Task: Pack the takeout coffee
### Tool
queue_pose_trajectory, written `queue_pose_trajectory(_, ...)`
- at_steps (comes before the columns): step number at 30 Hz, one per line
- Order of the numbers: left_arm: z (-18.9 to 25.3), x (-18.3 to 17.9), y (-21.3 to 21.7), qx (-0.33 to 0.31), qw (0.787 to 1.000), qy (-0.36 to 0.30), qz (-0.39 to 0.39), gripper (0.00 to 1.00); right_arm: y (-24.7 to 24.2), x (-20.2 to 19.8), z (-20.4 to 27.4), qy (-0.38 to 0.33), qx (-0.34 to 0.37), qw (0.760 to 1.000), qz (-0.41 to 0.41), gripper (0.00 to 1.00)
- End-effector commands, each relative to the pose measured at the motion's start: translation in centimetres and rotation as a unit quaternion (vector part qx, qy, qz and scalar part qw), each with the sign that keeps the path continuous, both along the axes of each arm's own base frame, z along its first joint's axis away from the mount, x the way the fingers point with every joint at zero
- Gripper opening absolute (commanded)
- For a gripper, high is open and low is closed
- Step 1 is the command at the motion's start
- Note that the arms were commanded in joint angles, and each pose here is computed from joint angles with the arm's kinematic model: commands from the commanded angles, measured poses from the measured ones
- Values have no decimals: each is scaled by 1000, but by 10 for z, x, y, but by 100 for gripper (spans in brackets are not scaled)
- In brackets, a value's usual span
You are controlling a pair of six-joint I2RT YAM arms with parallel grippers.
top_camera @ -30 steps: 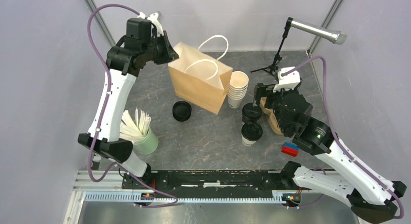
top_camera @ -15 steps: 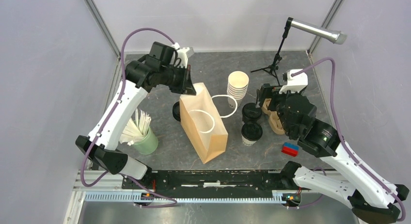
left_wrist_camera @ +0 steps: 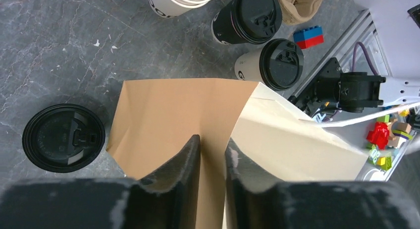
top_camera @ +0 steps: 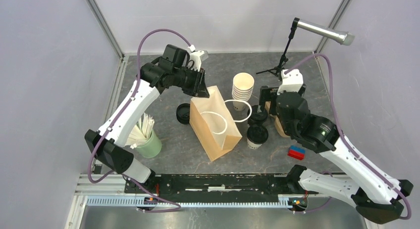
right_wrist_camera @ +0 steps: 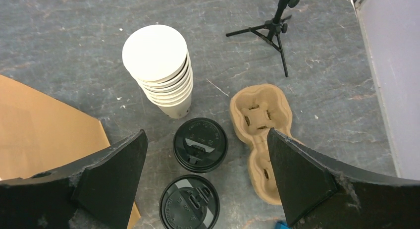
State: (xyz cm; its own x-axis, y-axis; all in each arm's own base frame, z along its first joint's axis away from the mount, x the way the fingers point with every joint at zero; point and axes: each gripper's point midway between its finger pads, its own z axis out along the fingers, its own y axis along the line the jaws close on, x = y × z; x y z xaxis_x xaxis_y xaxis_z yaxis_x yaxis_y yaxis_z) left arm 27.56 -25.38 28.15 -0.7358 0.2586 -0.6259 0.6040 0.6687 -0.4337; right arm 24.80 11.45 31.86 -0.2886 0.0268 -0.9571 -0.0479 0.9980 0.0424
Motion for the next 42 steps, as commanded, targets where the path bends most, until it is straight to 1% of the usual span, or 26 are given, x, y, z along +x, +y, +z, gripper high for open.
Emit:
queue_pose_trajectory(1,15,14,-12,-19,998,-51,-27,35,-9,4,8,21,-28,999,-32,98)
queue_pose_trajectory(4,19,18,-15,-22,998,-50,-23,55,-17,12,10,21,-54,997,-46,98)
queue_pose_trajectory(5,21,19,-15,-23,998,-52,-18,61,-19,15,10,20,-63,997,-43,98)
queue_pose_trajectory(6,25,22,-14,-23,998,-55,-9,71,-18,20,5,25,-76,996,-30,97)
queue_pose_trajectory(7,28,25,-12,-22,998,-59,5,98,-23,23,0,35,-88,995,-35,96)
queue_pose_trajectory(10,48,28,-8,-31,997,-66,39,100,-32,36,-21,72,-105,991,-35,96)
queue_pose_trajectory(13,68,35,8,-27,990,-80,112,100,-38,47,-44,111,-101,988,-25,95)
queue_pose_trajectory(15,82,34,16,-36,985,-96,140,100,-49,54,-63,146,-108,983,-28,95)
queue_pose_trajectory(17,91,34,30,-39,976,-103,190,100,-55,59,-87,181,-116,977,-9,93)
queue_pose_trajectory(18,95,30,34,-45,973,-104,201,100,-54,60,-101,196,-135,971,9,92)
queue_pose_trajectory(20,95,11,32,-62,979,-81,177,100,-68,60,-119,229,-181,956,-4,91)
queue_pose_trajectory(22,89,-8,32,-64,983,-42,167,100,-74,60,-130,243,-207,948,5,88)
queue_pose_trajectory(25,80,-32,38,-81,982,-14,172,100,-87,58,-146,259,-208,943,13,86)
queue_pose_trajectory(27,81,-42,42,-102,979,-21,177,100,-91,54,-163,279,-198,939,32,81)
queue_pose_trajectory(29,81,-48,49,-113,974,-30,192,100,-95,52,-177,296,-187,936,44,79)
queue_pose_trajectory(30,79,-50,53,-113,972,-31,203,100,-96,53,-182,301,-181,935,51,75)
queue_pose_trajectory(33,73,-51,64,-103,964,-21,244,100,-99,62,-182,300,-177,936,51,59)
queue_pose_trajectory(34,72,-52,65,-99,965,-21,243,100,-96,66,-179,292,-177,938,60,57)
queue_pose_trajectory(36,72,-52,68,-92,965,-27,242,100,-94,71,-178,287,-182,938,70,56)
queue_pose_trajectory(39,69,-52,73,-74,967,-38,240,100,-98,73,-181,299,-194,932,68,56)
queue_pose_trajectory(42,65,-52,72,-66,970,-39,230,100,-103,74,-187,317,-202,924,71,60)
